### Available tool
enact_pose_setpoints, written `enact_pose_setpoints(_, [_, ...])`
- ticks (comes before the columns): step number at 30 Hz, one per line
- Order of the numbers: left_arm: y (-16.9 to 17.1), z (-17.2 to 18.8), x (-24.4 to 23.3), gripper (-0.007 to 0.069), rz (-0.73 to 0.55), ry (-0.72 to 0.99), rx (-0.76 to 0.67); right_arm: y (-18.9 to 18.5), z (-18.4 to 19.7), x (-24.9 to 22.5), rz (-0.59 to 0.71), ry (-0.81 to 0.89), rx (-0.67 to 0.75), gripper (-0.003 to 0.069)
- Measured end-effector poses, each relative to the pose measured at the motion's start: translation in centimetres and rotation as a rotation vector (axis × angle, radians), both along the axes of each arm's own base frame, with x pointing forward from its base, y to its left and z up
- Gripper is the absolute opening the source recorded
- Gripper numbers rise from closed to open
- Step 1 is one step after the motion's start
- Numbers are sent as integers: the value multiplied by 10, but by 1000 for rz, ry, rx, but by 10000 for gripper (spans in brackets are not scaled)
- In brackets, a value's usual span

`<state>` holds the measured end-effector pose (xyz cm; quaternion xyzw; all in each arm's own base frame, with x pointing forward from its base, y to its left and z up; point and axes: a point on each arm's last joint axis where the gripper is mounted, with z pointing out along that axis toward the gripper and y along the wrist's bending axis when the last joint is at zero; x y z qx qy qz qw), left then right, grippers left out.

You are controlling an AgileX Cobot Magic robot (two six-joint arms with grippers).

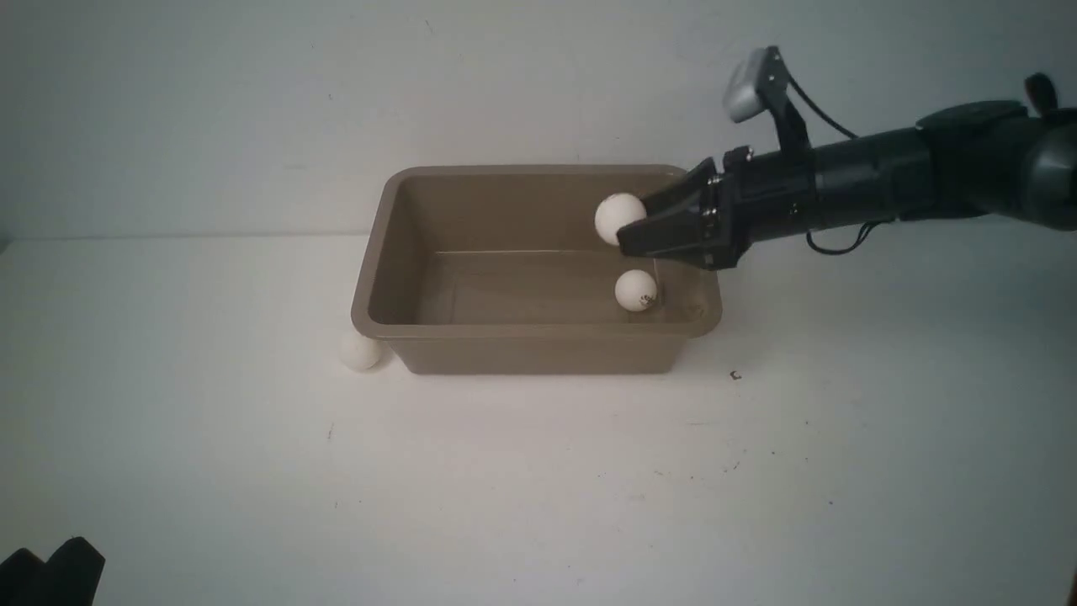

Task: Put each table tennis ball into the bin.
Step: Use the right arm to put the table tennis ball into the box, then use the left arm to clamp the table tennis ball closest to it

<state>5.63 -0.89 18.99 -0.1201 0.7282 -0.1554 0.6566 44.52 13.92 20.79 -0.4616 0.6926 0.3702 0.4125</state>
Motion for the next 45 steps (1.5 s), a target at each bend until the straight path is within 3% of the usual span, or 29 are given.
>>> enact_pose_setpoints(4, [3, 3, 0, 289, 21, -39, 125, 6, 6, 7, -82, 32, -24, 365])
enact_pose_setpoints(6, [4, 5, 0, 289, 37, -60, 173, 7, 11, 12, -117, 24, -37, 430])
enact_pose_setpoints(9, [8, 9, 1, 289, 80, -98, 219, 11, 25, 18, -146, -20, -63, 598])
enact_pose_setpoints(12, [12, 9, 6, 289, 119, -73, 224, 14, 44, 18, -141, -56, -78, 643])
enact_pose_setpoints(19, [17, -1, 22, 291, 136, 103, 257, 7, 120, 0, -161, -239, -121, 619])
enact_pose_setpoints(23, [19, 19, 44, 377, 122, 189, 268, -1, 169, -23, -203, -328, -150, 603])
enact_pose_setpoints(29, [19, 76, 84, 535, 87, 174, 246, -4, 191, -45, -207, -262, -137, 593])
enact_pose_setpoints(33, [13, 104, 125, 562, -70, 245, 461, -4, 199, -54, -185, -234, -132, 590])
enact_pose_setpoints(38, [14, 105, 166, 561, -212, 321, 716, -4, 204, -62, -161, -216, -132, 589])
enact_pose_setpoints(43, [14, 92, 190, 525, -306, 370, 840, -4, 203, -63, -152, -198, -135, 589])
enact_pose_setpoints(45, [13, 83, 199, 510, -342, 396, 827, -4, 202, -63, -150, -197, -136, 589])
